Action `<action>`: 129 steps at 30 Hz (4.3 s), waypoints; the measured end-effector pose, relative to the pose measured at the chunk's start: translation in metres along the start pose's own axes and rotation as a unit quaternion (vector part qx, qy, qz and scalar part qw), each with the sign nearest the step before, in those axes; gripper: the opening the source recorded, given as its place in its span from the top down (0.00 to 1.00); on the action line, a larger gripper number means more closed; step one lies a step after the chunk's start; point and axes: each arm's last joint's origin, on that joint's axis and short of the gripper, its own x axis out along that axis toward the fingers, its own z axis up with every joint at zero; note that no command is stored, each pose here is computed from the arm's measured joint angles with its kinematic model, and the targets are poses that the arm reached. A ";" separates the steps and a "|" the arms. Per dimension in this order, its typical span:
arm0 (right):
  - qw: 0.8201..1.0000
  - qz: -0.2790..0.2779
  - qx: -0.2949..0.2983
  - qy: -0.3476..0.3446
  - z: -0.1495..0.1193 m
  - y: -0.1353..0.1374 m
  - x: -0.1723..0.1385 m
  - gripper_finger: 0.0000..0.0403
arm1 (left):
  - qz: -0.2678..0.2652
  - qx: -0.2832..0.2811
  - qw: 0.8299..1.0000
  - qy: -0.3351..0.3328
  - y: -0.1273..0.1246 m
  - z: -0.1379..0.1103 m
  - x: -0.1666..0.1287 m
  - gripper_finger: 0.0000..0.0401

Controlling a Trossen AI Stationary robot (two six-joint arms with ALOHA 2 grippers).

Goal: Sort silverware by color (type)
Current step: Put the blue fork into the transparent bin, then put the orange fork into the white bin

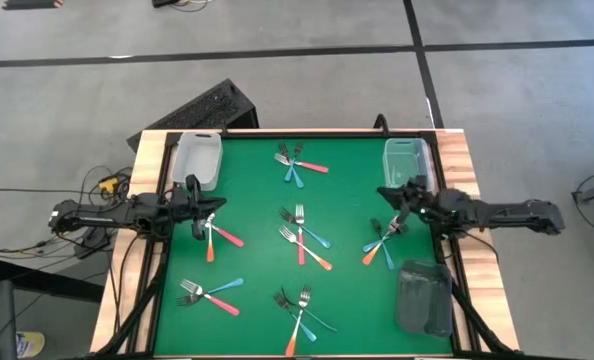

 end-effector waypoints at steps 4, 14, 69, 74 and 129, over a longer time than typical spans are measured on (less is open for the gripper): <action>0.996 -0.040 0.015 0.080 -0.003 0.007 0.006 0.92 | 0.000 -0.017 1.000 0.000 0.000 0.000 0.000 1.00; 0.955 -0.150 -0.069 0.245 0.018 0.054 0.032 0.87 | -0.041 -0.050 0.998 0.010 -0.004 -0.001 -0.001 1.00; 0.878 -0.215 -0.120 0.411 0.033 0.087 0.109 0.95 | 0.216 0.050 0.972 0.074 0.004 -0.017 0.007 1.00; 0.905 -0.244 -0.149 0.316 0.069 0.083 0.097 0.95 | 0.222 0.057 0.970 0.083 0.004 -0.019 0.008 1.00; 0.898 -0.181 -0.222 0.334 0.026 0.066 0.140 0.65 | 0.213 -0.020 0.974 0.075 0.003 -0.020 0.009 1.00</action>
